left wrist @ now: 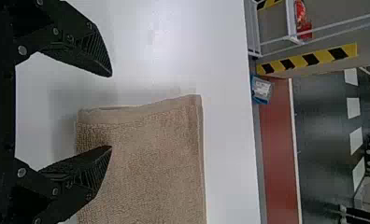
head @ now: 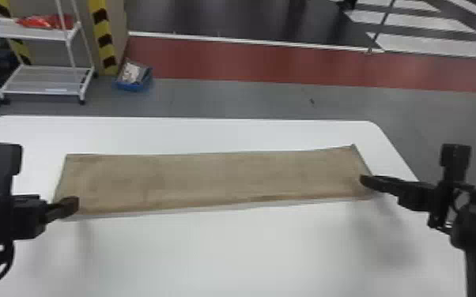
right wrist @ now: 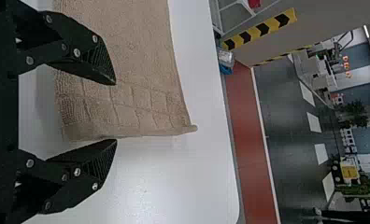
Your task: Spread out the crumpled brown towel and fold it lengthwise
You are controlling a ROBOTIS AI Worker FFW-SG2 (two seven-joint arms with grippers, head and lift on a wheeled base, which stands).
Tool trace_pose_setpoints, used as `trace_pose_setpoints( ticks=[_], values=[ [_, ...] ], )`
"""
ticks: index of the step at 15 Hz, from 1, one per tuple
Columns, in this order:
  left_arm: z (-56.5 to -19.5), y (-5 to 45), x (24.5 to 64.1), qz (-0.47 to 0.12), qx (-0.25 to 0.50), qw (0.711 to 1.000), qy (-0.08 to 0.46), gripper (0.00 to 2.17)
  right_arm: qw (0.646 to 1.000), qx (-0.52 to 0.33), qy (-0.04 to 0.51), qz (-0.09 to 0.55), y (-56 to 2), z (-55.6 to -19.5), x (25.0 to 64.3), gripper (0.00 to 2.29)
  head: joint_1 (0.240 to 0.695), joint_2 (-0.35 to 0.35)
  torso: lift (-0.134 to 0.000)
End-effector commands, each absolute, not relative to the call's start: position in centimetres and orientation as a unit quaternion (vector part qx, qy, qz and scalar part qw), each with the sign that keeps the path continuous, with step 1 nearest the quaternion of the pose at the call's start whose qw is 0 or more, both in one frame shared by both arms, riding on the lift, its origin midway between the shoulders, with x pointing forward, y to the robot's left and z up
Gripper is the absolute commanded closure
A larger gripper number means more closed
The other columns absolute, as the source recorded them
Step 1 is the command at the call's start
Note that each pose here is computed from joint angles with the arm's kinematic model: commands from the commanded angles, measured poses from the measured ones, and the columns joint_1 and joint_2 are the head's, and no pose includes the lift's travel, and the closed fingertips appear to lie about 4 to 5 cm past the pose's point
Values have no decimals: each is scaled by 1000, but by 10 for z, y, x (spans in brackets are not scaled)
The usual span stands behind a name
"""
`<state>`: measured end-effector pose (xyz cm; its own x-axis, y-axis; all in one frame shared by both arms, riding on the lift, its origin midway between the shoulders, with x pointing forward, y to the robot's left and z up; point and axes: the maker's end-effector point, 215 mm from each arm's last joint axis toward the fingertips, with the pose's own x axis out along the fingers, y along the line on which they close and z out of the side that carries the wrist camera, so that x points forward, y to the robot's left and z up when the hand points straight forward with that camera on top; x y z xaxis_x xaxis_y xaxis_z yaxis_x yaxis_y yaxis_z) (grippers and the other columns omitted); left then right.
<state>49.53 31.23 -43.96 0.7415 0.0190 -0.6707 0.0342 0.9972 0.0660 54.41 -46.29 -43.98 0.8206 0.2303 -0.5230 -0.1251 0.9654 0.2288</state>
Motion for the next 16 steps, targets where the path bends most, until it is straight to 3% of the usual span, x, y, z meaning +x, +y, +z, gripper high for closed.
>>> trace_pose_setpoints(
  ticks=[1, 3, 4, 10, 16],
  values=[
    [-444, 311, 491, -8, 30, 929, 370, 728, 949, 95, 282, 102, -460, -436, 545, 859, 695, -159, -125],
    [-453, 312, 482, -9, 21, 921, 389, 1470, 949, 100, 277, 111, -461, -431, 544, 1339, 695, -157, -125],
    [-455, 312, 478, -10, 17, 918, 397, 1747, 948, 103, 275, 121, -457, -429, 544, 1474, 695, -157, -125],
    [-453, 313, 476, -9, 17, 917, 399, 1791, 946, 115, 275, 128, -459, -428, 536, 1480, 695, -157, -125],
    [-446, 326, 459, 2, 23, 920, 392, 1787, 944, 158, 264, 116, -474, -415, 495, 1480, 695, -158, -125]
  ],
)
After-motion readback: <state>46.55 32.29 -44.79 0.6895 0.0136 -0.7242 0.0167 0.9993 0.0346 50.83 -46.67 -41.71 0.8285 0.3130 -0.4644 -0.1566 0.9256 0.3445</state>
